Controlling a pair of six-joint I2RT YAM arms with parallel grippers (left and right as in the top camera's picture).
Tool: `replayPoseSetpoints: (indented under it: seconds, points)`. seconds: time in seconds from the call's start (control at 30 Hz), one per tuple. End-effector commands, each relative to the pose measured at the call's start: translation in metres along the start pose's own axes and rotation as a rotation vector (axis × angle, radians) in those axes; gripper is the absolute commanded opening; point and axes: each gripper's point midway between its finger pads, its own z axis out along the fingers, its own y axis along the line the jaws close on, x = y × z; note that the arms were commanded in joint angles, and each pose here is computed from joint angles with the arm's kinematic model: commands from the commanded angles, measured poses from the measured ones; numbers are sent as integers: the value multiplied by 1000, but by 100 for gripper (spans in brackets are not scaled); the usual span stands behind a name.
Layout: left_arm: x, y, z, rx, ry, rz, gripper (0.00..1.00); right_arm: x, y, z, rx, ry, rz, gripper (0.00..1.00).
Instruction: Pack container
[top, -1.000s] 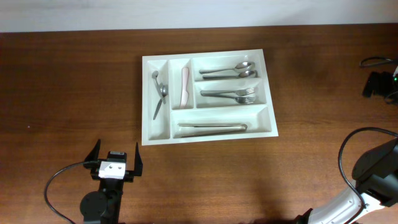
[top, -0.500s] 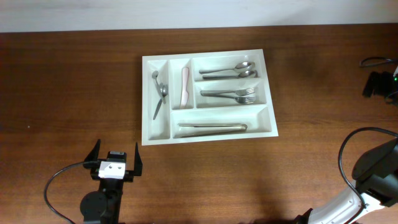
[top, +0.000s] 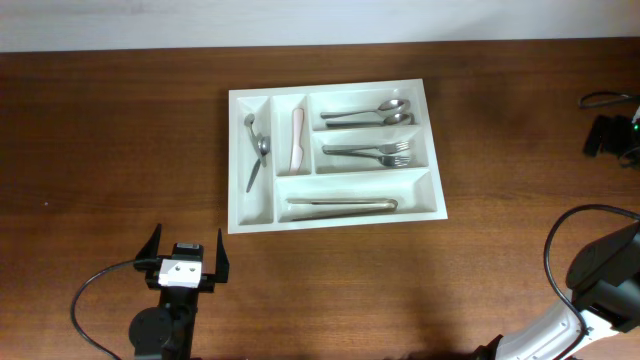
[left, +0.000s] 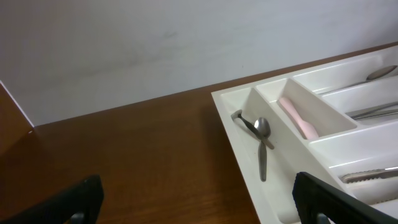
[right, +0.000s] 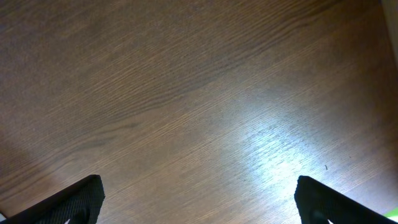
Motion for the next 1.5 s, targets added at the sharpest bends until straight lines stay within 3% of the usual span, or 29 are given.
replayPoseSetpoints:
  seconds: [0.0, 0.27, 0.37, 0.57, 0.73, 0.9, 1.17, 1.47]
  points:
    - [3, 2, 0, -13, 3, -3, 99, 0, 1, -1, 1, -1, -6, 99]
    - [3, 2, 0, -13, 3, -3, 99, 0, 1, 0, 1, 1, -6, 99]
    - [3, 2, 0, -13, 3, -3, 99, -11, 0, -9, 2, -64, 1, 99]
    - [3, 2, 0, -13, 3, -3, 99, -49, 19, -67, -132, -378, 3, 99]
    - [3, 2, 0, -13, 3, -3, 99, -54, 42, -121, -205, -667, -43, 99]
    - [3, 2, 0, -13, 3, -3, 99, -19, 76, -170, -256, -896, -105, 99]
    - [3, 2, 0, -13, 3, -3, 99, 80, 136, -237, -417, -1216, -275, 99]
    - [3, 2, 0, -13, 3, -3, 99, 172, 146, -269, -587, -1575, -342, 99]
